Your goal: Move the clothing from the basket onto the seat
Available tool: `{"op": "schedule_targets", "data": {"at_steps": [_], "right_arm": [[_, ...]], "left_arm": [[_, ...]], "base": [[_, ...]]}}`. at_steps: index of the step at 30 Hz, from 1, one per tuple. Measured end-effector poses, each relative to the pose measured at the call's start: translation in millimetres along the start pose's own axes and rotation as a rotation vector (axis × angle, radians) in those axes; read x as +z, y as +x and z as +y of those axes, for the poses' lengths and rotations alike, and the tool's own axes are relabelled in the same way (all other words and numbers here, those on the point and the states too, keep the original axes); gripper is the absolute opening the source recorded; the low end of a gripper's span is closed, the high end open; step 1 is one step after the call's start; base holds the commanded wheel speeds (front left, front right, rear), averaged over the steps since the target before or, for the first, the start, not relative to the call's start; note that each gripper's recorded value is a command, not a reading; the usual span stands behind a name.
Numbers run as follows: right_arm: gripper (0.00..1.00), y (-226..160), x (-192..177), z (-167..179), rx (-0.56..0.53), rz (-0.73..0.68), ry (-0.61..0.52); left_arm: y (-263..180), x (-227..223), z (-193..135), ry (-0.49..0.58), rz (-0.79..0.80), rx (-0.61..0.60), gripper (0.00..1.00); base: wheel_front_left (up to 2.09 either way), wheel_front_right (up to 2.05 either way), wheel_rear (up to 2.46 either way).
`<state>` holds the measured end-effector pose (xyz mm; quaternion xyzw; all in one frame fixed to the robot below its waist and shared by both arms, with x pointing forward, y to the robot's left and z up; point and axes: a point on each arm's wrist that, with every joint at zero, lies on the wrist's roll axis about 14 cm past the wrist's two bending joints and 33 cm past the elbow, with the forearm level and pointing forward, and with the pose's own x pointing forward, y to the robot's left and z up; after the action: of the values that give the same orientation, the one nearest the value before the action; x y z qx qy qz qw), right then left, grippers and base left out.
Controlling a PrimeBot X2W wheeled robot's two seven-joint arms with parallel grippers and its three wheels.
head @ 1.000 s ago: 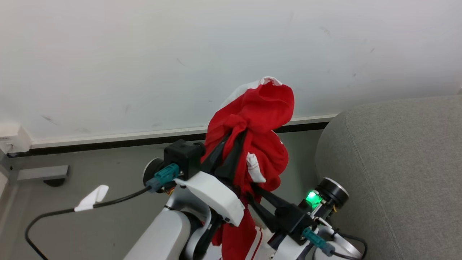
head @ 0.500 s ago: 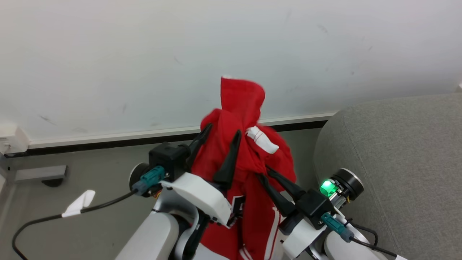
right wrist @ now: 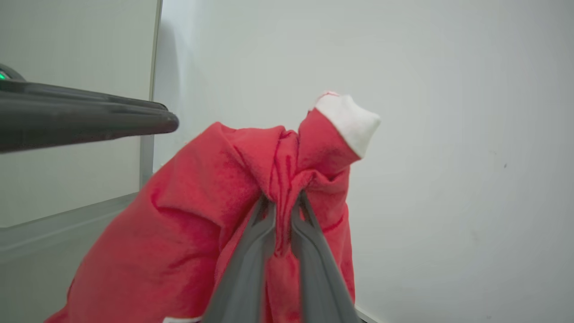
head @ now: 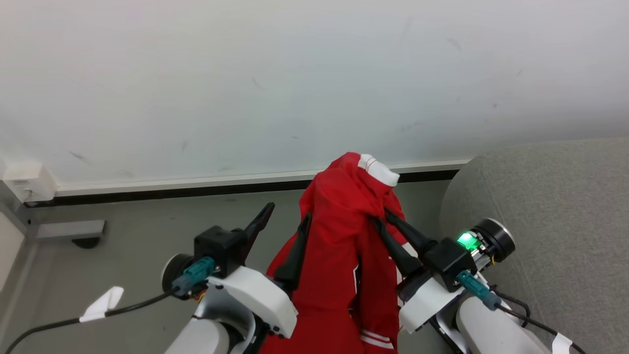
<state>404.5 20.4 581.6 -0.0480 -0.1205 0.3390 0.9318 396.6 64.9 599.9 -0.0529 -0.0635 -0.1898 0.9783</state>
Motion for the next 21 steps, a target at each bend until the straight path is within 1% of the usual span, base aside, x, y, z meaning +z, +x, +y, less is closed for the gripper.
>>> {"op": "schedule_targets", "data": {"at_steps": [9,15,21], "right_arm": [[0.0,2.5,6.0,-16.4,-0.043,-0.017,-0.008],[0.0,-3.4,10.2,-41.6,-0.111,-0.025,-0.03],[0.0,-20.5,12.2,-71.8,-0.201,-0.017,-0.064]], "left_arm": [[-5.5,-2.7,1.6,0.004,0.009,0.006,1.0],[0.6,-8.7,-11.0,-0.01,0.022,-0.033,1.0],[10.2,-19.3,-33.4,-0.028,0.046,-0.102,1.0]], "base": [[0.0,0.0,0.0],[0.0,0.0,0.0],[0.0,0.0,0.0]]}}
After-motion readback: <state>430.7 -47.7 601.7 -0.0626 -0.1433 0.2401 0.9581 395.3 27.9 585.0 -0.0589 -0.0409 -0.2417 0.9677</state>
